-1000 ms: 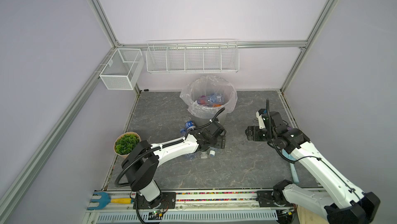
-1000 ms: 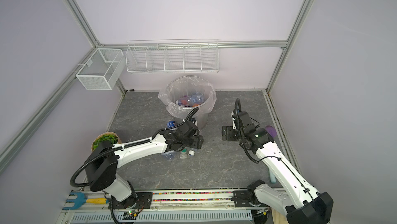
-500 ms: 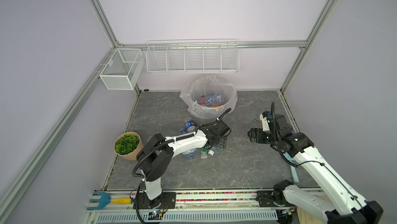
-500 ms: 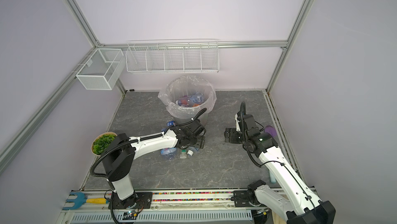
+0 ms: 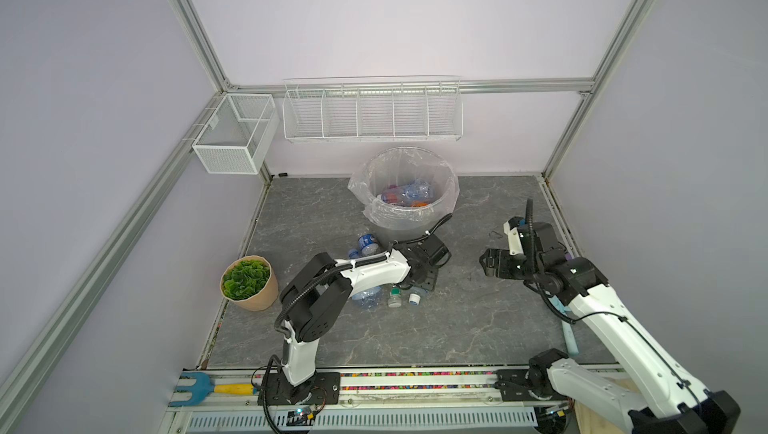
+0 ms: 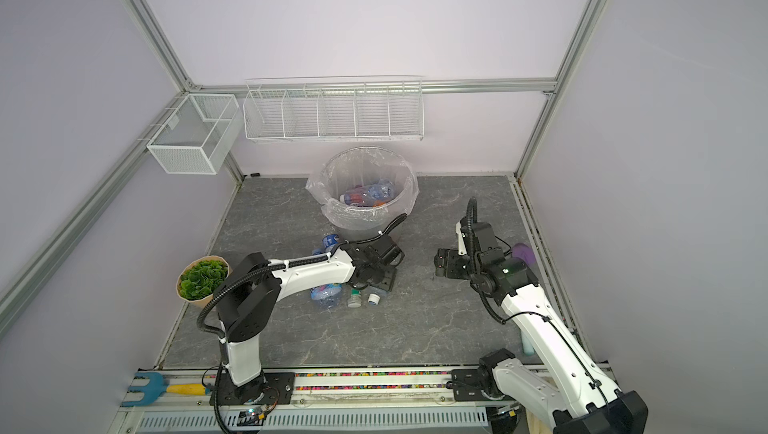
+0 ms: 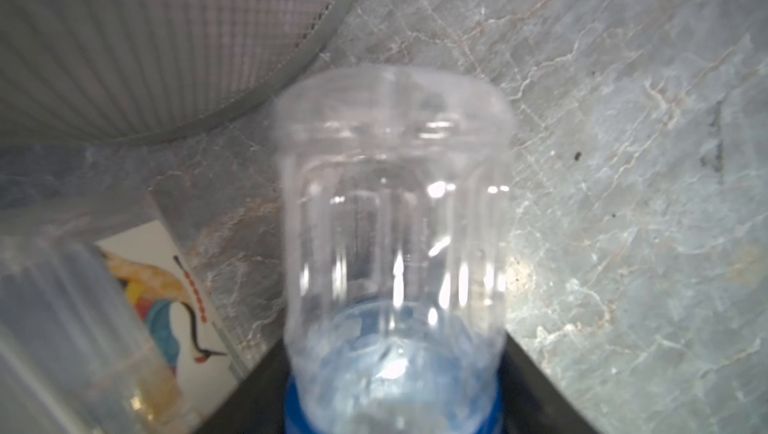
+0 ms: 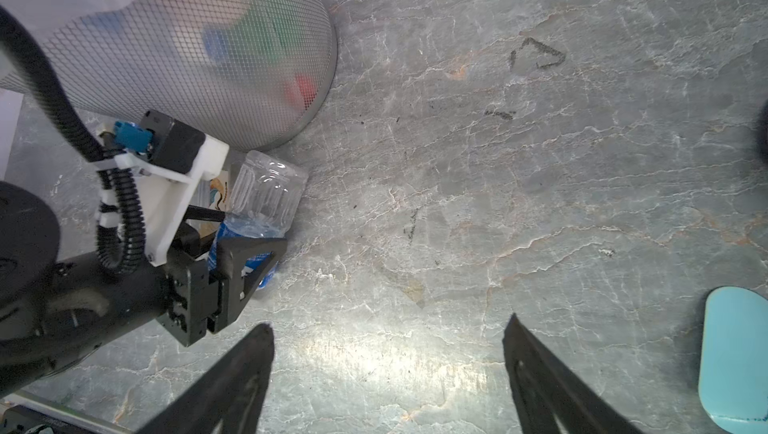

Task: Throw the plastic bottles in the bin
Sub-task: 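Close the left gripper around the blue-labelled bottle's body, then lift the blue-labelled bottle with the left gripper up over the bin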

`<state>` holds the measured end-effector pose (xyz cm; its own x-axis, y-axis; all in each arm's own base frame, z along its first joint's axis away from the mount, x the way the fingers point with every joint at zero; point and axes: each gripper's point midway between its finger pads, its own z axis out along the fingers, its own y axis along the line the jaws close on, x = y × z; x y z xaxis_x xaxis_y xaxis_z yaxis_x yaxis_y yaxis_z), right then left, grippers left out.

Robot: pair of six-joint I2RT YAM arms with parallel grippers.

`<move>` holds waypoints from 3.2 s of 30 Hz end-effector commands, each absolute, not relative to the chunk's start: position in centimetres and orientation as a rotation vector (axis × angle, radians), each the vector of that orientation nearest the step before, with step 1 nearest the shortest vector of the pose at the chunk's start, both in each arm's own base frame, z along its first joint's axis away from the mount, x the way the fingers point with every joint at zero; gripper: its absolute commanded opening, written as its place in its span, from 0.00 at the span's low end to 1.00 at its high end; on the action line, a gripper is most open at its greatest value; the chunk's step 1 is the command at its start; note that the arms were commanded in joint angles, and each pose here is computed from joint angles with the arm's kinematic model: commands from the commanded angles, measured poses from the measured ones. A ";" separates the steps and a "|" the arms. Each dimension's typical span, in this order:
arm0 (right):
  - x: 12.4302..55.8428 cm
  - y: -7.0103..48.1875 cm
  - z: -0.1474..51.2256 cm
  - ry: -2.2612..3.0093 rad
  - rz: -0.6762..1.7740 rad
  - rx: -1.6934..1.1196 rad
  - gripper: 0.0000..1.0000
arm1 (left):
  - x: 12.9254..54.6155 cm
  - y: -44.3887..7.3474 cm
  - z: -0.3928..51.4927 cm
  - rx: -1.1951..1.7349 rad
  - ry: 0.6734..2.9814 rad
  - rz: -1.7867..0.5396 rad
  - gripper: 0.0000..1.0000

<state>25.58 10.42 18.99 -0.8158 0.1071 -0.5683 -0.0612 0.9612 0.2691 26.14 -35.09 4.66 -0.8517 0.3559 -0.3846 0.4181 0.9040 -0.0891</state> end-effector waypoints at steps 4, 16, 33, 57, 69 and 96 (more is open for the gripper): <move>25.2 10.1 19.2 2.478 0.393 0.059 0.89 | 25.2 -34.8 6.0 0.610 2.676 -0.222 0.15; 25.1 9.9 19.9 2.462 0.406 0.072 0.89 | 23.7 -36.3 11.2 0.686 2.562 -0.252 0.13; 24.8 9.4 20.4 2.445 0.403 0.091 0.89 | 22.4 -36.7 28.1 0.663 2.152 -0.496 0.13; 25.0 10.4 20.5 2.447 0.470 0.082 0.89 | 21.9 -26.5 48.6 0.448 1.579 -0.503 0.15; 24.7 10.8 20.4 2.455 0.508 0.075 0.89 | 22.2 -25.5 52.4 0.431 1.509 -0.480 0.15; 24.2 11.2 20.6 2.456 0.542 0.062 0.89 | 35.4 -29.9 46.7 0.413 1.734 -0.561 0.18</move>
